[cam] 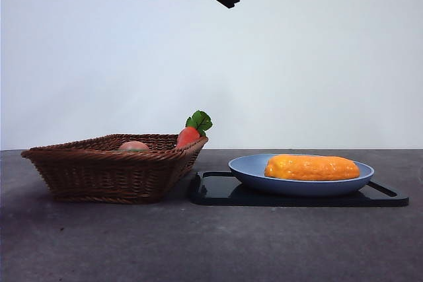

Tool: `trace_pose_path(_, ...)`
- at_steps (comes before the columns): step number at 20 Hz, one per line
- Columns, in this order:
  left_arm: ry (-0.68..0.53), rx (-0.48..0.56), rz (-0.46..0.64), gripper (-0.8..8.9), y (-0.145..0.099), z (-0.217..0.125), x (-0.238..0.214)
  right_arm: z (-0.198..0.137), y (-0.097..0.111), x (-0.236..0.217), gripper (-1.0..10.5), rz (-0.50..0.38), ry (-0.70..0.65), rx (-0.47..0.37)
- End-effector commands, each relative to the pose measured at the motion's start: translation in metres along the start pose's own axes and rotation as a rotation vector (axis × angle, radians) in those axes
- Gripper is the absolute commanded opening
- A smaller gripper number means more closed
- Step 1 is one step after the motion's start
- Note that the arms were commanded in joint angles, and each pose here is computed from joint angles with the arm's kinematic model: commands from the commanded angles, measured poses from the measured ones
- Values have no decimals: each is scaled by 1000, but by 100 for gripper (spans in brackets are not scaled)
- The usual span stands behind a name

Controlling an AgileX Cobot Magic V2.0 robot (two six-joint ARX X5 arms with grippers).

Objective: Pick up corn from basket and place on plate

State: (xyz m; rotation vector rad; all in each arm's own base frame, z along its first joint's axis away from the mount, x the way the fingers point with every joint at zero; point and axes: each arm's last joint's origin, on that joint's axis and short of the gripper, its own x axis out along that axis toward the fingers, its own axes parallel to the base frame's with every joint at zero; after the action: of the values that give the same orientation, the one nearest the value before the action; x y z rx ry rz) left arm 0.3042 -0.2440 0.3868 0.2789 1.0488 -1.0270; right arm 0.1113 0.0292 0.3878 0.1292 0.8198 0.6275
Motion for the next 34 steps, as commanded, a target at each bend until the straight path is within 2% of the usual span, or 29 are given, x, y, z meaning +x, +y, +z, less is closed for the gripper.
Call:
trace_pose_path(1, -22, 14, 0, 7, -3, 4, -4, -3, 6, -10, 4, -3, -32, -48)
trace_pose_path(7, -22, 14, 0, 7, -3, 4, -4, -7, 12, -21, 4, -6, -106, -90)
trace_pose_path(24, 5, -8, -1, 8, -1, 0, -5, 13, 14, -25, 4, -8, -295, -194)
trace_pose_path(25, 8, 15, 16, 7, 0, 0, -5, 14, 14, -25, 4, -8, -301, -198)
trace_pose_path(26, 16, 49, 100, 8, 3, 1, -6, 14, 14, -25, 4, -9, -310, -203)
trace_pose_path(27, 21, 30, 130, 8, 3, 0, -7, 15, 14, -25, 4, -9, -314, -205)
trace_pose_path(34, 14, -59, 146, 8, 7, -3, -15, 15, 14, -25, 4, -10, -314, -205)
